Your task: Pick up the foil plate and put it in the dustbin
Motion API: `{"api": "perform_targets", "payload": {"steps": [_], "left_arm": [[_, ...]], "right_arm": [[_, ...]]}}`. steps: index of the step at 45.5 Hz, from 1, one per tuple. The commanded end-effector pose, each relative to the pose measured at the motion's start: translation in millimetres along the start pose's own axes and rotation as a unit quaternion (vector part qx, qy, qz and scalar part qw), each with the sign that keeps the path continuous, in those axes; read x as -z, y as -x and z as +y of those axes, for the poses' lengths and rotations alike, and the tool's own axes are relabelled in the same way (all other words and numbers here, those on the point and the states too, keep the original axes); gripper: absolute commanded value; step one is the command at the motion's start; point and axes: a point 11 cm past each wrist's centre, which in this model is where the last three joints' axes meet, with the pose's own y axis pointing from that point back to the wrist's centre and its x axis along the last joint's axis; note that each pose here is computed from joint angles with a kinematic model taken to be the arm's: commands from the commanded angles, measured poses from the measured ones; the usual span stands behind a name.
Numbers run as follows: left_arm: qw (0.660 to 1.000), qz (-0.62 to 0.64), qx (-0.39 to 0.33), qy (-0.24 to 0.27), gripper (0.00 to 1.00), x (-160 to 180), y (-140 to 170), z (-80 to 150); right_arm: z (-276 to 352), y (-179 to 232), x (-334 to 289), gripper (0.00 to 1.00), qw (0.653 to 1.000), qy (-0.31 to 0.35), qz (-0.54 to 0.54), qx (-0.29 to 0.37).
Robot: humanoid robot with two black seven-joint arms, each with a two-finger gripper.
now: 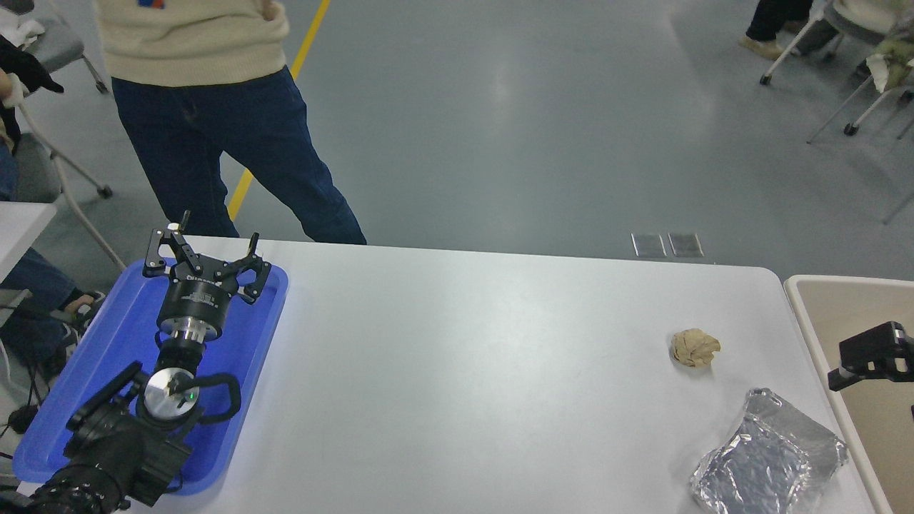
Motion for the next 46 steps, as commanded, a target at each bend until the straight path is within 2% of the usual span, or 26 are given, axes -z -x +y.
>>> {"api": "perform_targets", "payload": {"steps": [1, 16, 30, 46], "left_arm": [[1.000, 0.000, 0.000, 0.000, 1.00, 0, 0, 0], [1.000, 0.000, 0.001, -0.001, 1.00, 0, 0, 0], [1.000, 0.000, -0.001, -0.001, 1.00, 0, 0, 0], [1.000, 0.000, 0.000, -0.001, 1.00, 0, 0, 0]], "right_arm": [[-34, 14, -53, 1.00, 0.998, 0.025, -0.055, -0.011], [-78, 18, -70, 1.00, 0.996, 0.039, -0.071, -0.024], [-110, 15, -55, 1.00, 0.997, 0.032, -0.066, -0.026], [-157, 34, -47, 1.00, 0.998, 0.027, -0.062, -0.018]]}}
